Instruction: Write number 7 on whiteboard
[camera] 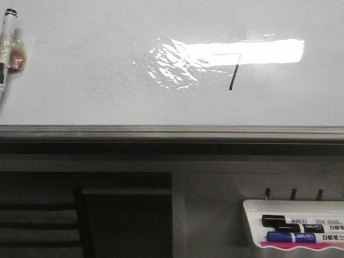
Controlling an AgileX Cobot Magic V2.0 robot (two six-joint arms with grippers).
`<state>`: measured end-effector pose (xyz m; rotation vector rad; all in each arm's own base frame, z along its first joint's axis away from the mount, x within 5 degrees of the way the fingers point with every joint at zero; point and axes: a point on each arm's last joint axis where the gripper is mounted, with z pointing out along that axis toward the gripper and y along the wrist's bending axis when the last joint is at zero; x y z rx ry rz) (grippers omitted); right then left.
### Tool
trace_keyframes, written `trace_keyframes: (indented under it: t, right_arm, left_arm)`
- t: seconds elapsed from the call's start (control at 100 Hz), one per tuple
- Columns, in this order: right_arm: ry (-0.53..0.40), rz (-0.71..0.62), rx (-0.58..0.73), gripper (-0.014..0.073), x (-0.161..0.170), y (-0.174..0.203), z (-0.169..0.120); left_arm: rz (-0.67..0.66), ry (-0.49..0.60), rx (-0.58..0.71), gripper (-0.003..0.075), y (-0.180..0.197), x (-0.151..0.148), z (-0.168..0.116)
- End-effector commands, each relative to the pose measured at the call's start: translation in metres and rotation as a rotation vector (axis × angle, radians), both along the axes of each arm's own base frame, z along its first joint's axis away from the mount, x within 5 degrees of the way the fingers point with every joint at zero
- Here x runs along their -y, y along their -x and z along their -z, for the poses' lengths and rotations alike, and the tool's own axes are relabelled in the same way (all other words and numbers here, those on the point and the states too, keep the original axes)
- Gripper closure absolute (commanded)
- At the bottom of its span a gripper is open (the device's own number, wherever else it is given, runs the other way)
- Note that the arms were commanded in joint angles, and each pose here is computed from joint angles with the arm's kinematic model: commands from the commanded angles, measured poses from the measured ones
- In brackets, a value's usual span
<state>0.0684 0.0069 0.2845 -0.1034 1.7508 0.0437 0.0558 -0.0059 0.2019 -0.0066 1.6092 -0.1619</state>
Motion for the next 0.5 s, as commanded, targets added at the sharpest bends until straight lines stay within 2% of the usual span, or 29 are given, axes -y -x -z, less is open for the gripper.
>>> trace_keyframes:
  t: [0.0, 0.16, 0.3, 0.49]
  right_arm:
    - [-0.013, 0.056, 0.196, 0.0666, 0.004, 0.005, 0.005]
    - [-0.014, 0.083, 0.254, 0.0666, 0.006, 0.011, 0.048]
    - [-0.037, 0.096, 0.294, 0.0666, 0.008, 0.012, 0.073]
    - [-0.038, 0.111, 0.299, 0.0666, 0.008, 0.013, 0.08]
  left_arm:
    - [-0.005, 0.017, 0.08, 0.0741, 0.001, 0.0, 0.002]
    - [-0.005, 0.017, 0.08, 0.0741, 0.001, 0.0, 0.002]
    - [-0.005, 0.017, 0.08, 0.0741, 0.001, 0.0, 0.002]
    - [-0.005, 0.017, 0.08, 0.0741, 0.001, 0.0, 0.002]
